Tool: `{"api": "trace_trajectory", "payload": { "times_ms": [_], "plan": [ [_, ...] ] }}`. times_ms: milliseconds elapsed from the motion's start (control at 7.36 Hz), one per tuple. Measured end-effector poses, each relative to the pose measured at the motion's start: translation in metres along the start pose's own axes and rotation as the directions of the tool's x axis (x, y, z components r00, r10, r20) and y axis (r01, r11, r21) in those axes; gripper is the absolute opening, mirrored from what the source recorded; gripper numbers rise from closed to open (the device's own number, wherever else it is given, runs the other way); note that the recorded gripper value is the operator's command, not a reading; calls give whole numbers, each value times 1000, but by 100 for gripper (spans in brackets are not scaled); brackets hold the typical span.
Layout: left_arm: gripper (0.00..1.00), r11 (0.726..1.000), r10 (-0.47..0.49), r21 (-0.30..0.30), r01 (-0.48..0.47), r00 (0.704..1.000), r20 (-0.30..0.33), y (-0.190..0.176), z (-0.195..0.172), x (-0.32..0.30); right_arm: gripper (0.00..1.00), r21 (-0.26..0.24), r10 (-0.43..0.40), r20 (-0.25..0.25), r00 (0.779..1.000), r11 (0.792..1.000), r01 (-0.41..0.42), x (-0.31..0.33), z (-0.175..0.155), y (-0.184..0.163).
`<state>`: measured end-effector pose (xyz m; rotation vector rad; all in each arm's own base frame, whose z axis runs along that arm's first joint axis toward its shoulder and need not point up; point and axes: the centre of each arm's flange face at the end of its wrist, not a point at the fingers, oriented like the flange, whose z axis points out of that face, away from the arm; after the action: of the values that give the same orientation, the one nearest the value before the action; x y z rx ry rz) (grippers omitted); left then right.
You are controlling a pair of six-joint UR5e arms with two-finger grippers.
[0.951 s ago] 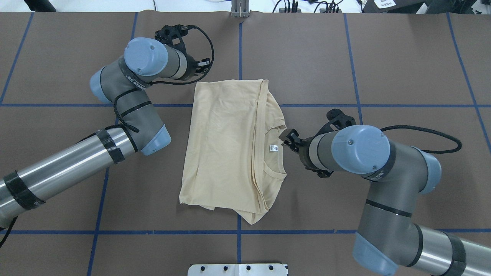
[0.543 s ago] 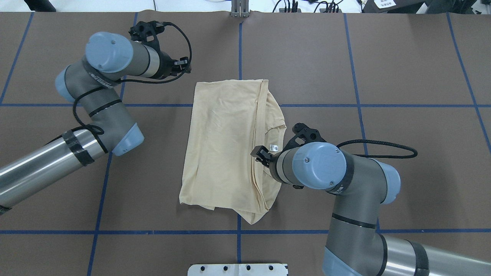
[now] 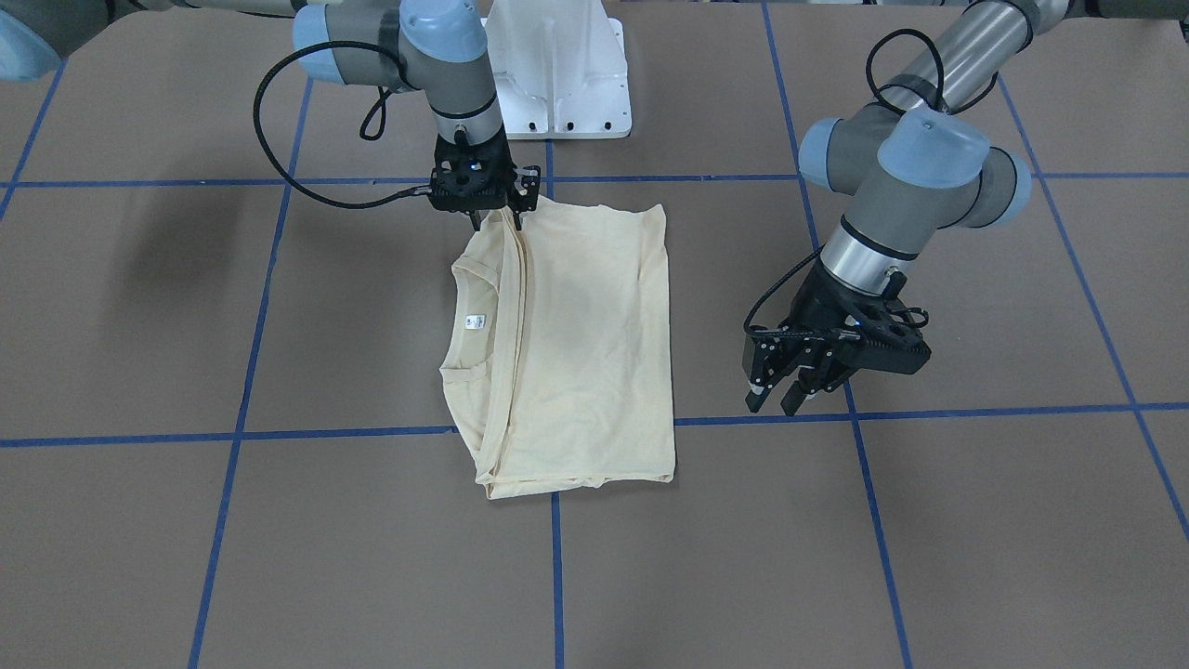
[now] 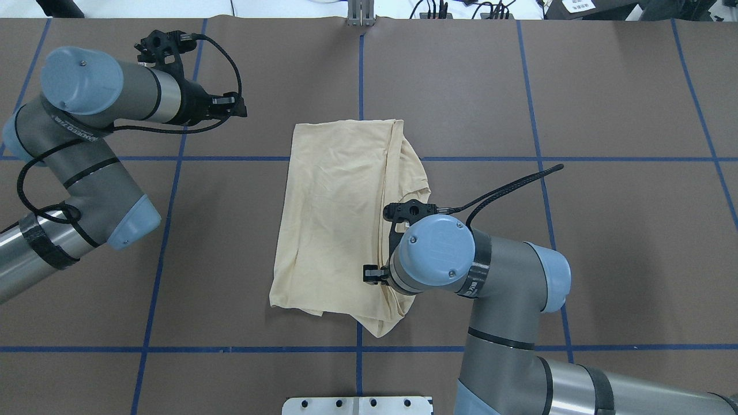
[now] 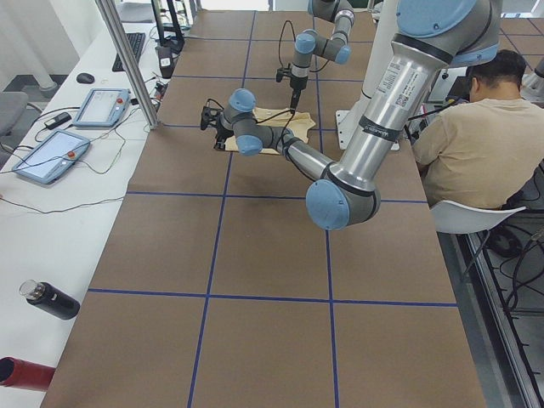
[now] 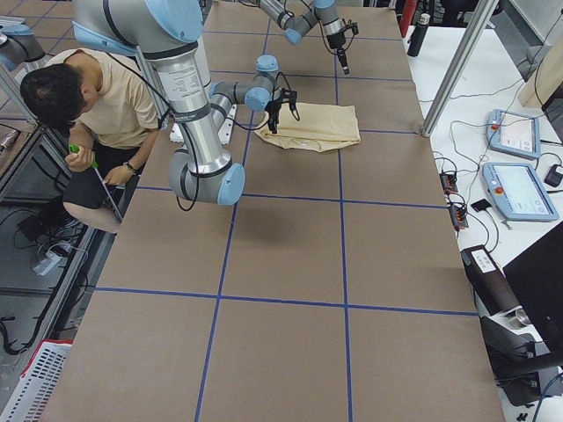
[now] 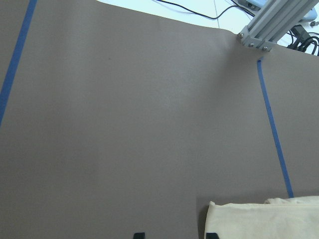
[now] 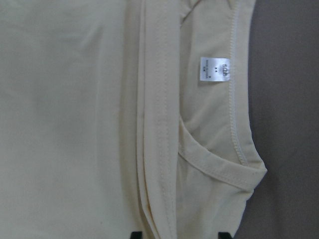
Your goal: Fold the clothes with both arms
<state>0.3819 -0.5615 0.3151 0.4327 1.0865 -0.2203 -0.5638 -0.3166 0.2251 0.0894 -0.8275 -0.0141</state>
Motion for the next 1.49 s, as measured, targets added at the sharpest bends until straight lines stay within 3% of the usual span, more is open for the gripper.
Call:
{"api": "trace_trajectory", "payload": {
  "times_ms": [136,408,543,679,815,1494],
  "plan": [
    [51,1000,1,-2,-1,1000,1,1,-2,-1,44,-17,-112,-19,993,994,112,-7,-3,1],
    [51,1000,-1,-2,1,1000,1,1,-4,0,44,-42,-235,-40,971,972,233,-13,5,4],
    [51,1000,-3,-3,3,1000,1,1,-4,-1,34,-50,-262,-46,964,964,259,-13,10,5],
    [51,1000,-4,-2,4,1000,1,1,-4,-1,25,-56,-278,-50,959,960,276,-14,13,7],
    [51,1000,-5,-2,5,1000,1,1,-4,-1,3,-61,-287,-52,956,957,284,-14,17,9],
    [51,1000,-8,-1,8,1000,-3,1,-6,1,0,-78,-295,-53,954,954,290,-13,22,13]
  ]
}}
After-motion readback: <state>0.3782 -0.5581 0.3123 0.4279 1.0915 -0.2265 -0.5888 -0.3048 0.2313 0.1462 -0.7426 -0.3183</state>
